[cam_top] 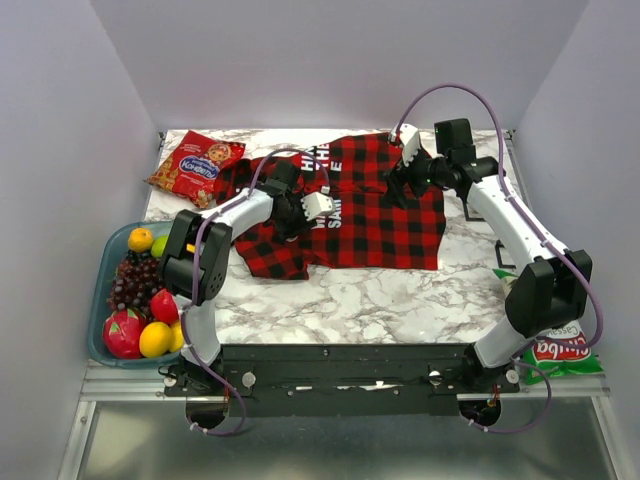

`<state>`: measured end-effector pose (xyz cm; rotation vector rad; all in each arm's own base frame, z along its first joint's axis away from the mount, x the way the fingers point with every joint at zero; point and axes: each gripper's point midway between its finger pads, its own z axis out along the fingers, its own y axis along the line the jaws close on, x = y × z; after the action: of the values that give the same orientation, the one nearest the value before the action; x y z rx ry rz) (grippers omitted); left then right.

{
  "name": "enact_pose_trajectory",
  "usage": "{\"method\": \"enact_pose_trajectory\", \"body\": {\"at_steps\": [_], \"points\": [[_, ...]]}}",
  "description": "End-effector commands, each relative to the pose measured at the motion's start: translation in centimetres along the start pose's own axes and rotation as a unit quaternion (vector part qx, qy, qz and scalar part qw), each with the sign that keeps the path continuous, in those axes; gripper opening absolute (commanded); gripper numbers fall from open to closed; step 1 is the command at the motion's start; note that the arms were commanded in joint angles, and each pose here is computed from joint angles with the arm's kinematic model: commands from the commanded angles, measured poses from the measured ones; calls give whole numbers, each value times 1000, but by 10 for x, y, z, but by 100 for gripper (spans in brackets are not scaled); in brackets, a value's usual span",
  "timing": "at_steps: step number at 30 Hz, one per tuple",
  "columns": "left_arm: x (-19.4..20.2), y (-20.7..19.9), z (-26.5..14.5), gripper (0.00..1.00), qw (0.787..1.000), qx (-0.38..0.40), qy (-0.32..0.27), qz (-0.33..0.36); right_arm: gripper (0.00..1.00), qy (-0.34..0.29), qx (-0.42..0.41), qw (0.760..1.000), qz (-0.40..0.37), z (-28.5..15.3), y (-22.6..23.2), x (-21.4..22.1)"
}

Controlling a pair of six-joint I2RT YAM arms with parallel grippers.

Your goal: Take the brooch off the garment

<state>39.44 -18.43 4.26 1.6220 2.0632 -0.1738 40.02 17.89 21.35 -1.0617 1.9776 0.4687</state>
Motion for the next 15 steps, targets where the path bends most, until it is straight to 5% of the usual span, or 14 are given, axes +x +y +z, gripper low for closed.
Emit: {"method": "enact_pose_trajectory", "body": {"at_steps": [1, 10, 15], "points": [[0, -7, 6, 54, 994, 40, -2, -100, 94, -4, 10, 1000, -4, -8, 1, -2], [8, -8, 5, 39, 975, 83, 2, -207, 94, -1, 8, 1000, -3, -7, 2, 0], [3, -11, -5, 16, 964, 112, -19, -241, 94, -2, 7, 1000, -2, -6, 1, -1]]}}
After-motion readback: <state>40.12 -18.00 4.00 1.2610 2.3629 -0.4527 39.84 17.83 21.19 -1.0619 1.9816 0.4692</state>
